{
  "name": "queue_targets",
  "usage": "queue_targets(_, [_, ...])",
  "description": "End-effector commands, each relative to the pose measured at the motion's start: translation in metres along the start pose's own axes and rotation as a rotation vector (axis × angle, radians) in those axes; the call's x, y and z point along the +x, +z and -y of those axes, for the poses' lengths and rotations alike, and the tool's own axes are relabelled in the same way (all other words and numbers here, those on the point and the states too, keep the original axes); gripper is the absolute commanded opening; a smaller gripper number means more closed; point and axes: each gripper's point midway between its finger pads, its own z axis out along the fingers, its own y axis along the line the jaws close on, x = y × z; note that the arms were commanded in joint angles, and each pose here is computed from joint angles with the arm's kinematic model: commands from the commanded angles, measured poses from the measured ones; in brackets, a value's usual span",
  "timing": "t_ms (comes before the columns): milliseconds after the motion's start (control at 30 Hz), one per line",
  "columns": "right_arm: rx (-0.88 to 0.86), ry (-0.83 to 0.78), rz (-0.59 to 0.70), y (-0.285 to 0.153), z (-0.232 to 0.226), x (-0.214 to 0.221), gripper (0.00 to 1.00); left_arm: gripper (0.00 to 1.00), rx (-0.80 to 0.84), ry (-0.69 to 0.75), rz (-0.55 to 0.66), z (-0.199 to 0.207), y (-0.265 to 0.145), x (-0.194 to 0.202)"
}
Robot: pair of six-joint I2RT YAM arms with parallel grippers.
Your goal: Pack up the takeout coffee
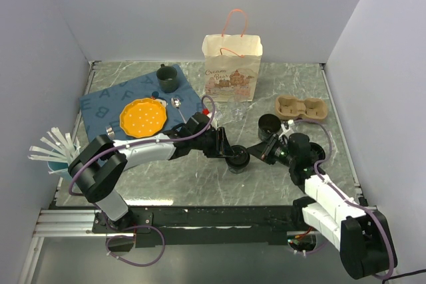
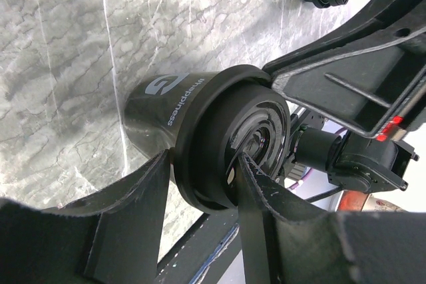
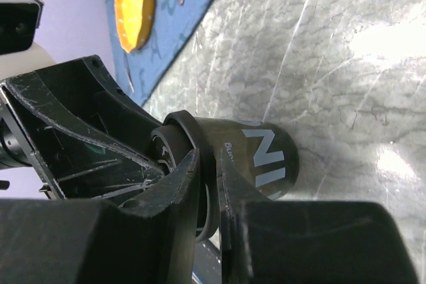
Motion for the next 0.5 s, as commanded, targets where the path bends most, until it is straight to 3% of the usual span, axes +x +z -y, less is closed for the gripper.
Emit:
queue_targets(0, [0.238, 0.129, -0.097, -0.007, 0.084, 0.058, 0.17, 0.47, -0.631, -0.044, -0.388, -0.170, -0.037, 0.125])
queue_targets(267, [0.228, 0.093, -0.094, -0.006, 0.079, 0.054, 0.18, 0.46, -0.652, -0.051, -0.406, -0.175, -0.041, 0.130])
queue_targets(467, [0.131, -0.005, -0.082, -0.009, 0.020, 0.016, 0.28, 0.47, -0.633, -0.039, -0.378, -0.164, -0.043, 0.121])
